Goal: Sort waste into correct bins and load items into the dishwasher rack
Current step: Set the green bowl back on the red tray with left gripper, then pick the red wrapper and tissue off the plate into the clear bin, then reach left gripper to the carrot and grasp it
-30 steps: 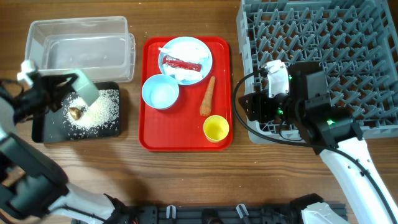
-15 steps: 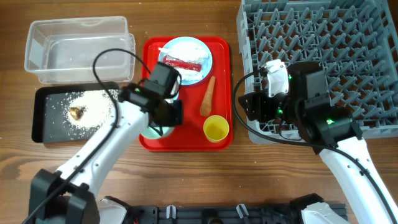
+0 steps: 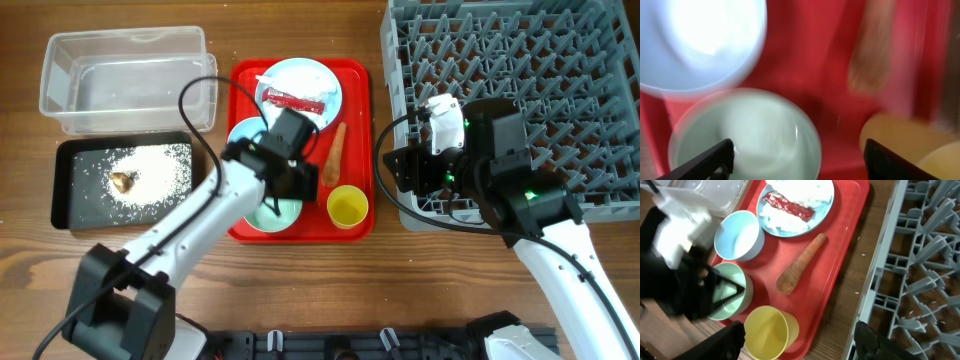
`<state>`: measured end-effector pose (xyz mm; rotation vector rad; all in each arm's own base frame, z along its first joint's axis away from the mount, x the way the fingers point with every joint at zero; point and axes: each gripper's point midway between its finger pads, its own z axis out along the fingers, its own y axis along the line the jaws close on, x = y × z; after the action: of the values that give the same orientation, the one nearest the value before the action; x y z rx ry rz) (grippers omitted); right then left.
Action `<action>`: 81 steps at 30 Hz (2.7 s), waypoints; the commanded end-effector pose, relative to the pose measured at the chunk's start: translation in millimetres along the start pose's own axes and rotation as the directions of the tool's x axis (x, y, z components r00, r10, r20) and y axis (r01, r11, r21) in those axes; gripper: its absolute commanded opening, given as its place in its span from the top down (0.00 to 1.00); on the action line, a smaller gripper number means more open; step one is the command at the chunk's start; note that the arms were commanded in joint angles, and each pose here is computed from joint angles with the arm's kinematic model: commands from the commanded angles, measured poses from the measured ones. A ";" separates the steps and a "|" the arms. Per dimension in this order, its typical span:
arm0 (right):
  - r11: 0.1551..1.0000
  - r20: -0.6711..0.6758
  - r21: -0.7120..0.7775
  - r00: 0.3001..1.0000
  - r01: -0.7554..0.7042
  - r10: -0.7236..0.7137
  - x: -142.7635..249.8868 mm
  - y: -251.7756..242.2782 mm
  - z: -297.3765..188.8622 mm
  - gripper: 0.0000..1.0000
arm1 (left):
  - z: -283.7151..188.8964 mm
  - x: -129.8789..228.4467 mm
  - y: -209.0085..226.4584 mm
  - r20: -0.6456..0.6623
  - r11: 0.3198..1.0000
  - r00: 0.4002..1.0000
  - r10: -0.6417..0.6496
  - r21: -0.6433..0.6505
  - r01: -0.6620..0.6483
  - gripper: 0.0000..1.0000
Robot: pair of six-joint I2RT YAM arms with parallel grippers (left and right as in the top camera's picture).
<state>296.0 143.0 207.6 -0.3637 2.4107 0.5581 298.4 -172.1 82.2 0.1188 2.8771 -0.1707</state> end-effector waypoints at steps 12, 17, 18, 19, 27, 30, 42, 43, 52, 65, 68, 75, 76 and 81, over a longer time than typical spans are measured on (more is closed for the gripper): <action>0.999 -0.024 0.019 0.999 -0.031 0.032 3.5 -2.7 -1.8 0.23 | 49.9 -207.3 8.4 0.217 0.806 0.776 0.592 -0.138 -0.576 0.00; 0.999 -0.028 0.034 0.999 -0.033 0.034 4.6 -5.3 -1.9 0.22 | 66.4 -187.5 10.4 0.146 0.744 0.730 0.668 -0.079 -0.664 0.00; 0.999 -0.028 0.034 0.999 -0.033 0.034 4.6 -5.3 -1.9 0.22 | 69.0 -182.0 9.8 0.131 0.735 0.725 0.677 -0.060 -0.675 0.00; 0.999 -0.027 0.034 0.999 -0.032 0.033 4.4 -5.3 -1.9 0.22 | 72.9 -178.6 10.8 0.119 0.734 0.726 0.678 -0.053 -0.677 0.00; 0.999 -0.028 0.037 0.999 -0.033 0.034 4.6 -5.9 -1.9 0.22 | 147.4 -161.9 18.6 0.044 0.738 0.737 0.675 -0.017 -0.675 0.07; 0.999 -0.026 0.037 0.999 -0.032 0.033 4.3 -5.9 -1.9 0.22 | 149.8 -160.0 18.2 0.039 0.737 0.736 0.676 -0.013 -0.676 0.72; 0.999 -0.027 0.037 0.999 -0.033 0.034 4.4 -5.8 -1.9 0.22 | 5.4 -229.7 30.3 0.348 0.983 0.922 0.171 -0.002 -0.182 0.96; 0.999 -0.027 0.037 0.999 -0.033 0.034 4.4 -5.8 -1.9 0.22 | -17.2 -235.9 39.7 0.386 0.990 0.913 0.132 0.002 -0.144 0.96; 0.999 -0.027 0.036 0.999 -0.035 0.036 4.4 -5.8 -1.9 0.22 | -94.8 -242.6 199.4 0.493 0.984 0.863 -0.115 -0.065 0.168 0.96; 0.999 -0.026 0.036 0.999 -0.036 0.037 4.3 -5.8 -1.9 0.22 | -43.4 -218.5 317.3 0.432 0.920 0.852 -0.296 -0.111 0.376 0.26; 0.999 -0.025 0.037 0.999 -0.035 0.036 4.0 -5.8 -1.9 0.22 | -79.9 -223.9 309.8 0.497 0.886 0.778 -0.384 -0.039 0.463 0.34; 0.999 0.001 0.033 1.000 -0.028 0.028 -2.6 -5.0 -1.7 0.19 | -151.0 -177.6 203.3 0.365 0.934 0.859 -0.358 0.159 0.321 0.23; 0.999 0.006 0.032 1.000 -0.026 0.026 -3.9 -4.9 -1.7 0.18 | -144.7 -167.7 188.4 0.312 0.937 0.884 -0.347 0.160 0.311 0.23; 0.999 0.028 0.021 0.999 -0.025 0.025 -9.4 -2.9 -1.8 0.04 | -121.6 -107.9 96.2 0.041 0.980 0.990 -0.138 0.149 0.131 0.19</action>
<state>297.5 139.6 206.1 -0.3258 2.4221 0.5396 396.8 -28.3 223.0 -0.2329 2.7479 -0.3878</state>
